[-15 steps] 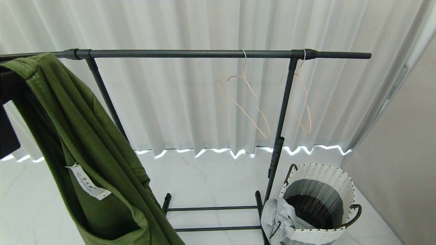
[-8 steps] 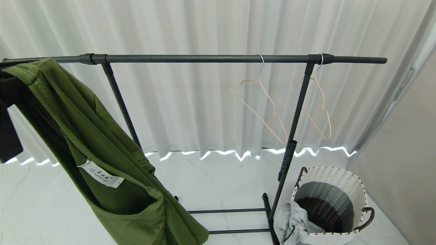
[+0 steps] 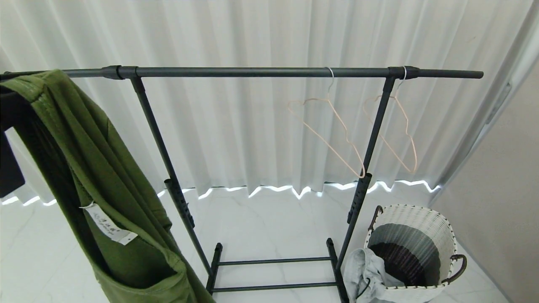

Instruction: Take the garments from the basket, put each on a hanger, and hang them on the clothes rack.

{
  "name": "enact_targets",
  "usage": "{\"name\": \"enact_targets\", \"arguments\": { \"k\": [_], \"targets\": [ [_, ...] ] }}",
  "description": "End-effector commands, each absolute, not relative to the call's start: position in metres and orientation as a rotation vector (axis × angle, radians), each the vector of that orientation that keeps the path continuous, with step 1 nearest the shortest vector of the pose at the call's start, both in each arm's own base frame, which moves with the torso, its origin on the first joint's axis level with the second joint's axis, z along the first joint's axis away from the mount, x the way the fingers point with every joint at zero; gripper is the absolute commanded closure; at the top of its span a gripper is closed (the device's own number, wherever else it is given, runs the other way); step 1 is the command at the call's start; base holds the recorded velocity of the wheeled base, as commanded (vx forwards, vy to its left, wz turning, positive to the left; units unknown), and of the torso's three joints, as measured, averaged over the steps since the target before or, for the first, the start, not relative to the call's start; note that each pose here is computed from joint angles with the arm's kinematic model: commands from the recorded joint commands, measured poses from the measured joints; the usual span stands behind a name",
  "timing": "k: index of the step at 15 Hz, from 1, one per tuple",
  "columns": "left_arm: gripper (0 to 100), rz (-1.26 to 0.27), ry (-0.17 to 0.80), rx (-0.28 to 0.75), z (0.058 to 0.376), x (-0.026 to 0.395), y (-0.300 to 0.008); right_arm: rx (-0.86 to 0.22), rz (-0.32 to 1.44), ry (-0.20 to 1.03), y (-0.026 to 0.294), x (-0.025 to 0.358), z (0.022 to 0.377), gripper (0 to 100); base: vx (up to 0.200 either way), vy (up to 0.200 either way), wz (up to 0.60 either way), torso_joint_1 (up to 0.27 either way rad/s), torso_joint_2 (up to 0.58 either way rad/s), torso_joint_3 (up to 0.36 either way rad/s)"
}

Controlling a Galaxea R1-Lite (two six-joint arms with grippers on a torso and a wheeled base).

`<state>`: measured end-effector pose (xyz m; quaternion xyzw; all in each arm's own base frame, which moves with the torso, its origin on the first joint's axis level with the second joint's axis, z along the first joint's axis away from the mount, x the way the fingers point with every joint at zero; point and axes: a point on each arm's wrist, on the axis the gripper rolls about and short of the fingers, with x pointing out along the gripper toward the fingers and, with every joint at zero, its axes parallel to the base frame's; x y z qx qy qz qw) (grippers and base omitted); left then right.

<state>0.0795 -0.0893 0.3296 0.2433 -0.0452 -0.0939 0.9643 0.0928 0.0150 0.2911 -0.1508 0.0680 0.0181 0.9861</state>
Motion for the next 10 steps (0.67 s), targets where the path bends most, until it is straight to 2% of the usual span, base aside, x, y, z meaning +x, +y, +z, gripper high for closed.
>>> {"name": "enact_targets", "arguments": {
  "k": [1, 10],
  "targets": [
    [100, -0.191, -0.088, 0.496, 0.329, 0.08, -0.091, -0.304, 0.04, 0.139, 0.015, 0.093, 0.291, 0, 0.2, 0.0, 0.0, 0.002, 0.0, 0.002],
    [100, -0.204, -0.087, 0.502, 0.327, 0.08, -0.091, -0.287, 0.072, 0.206, 0.019, 0.107, 0.277, 0, 0.2, 0.0, 0.0, 0.005, 0.0, 0.003]
  ]
}}
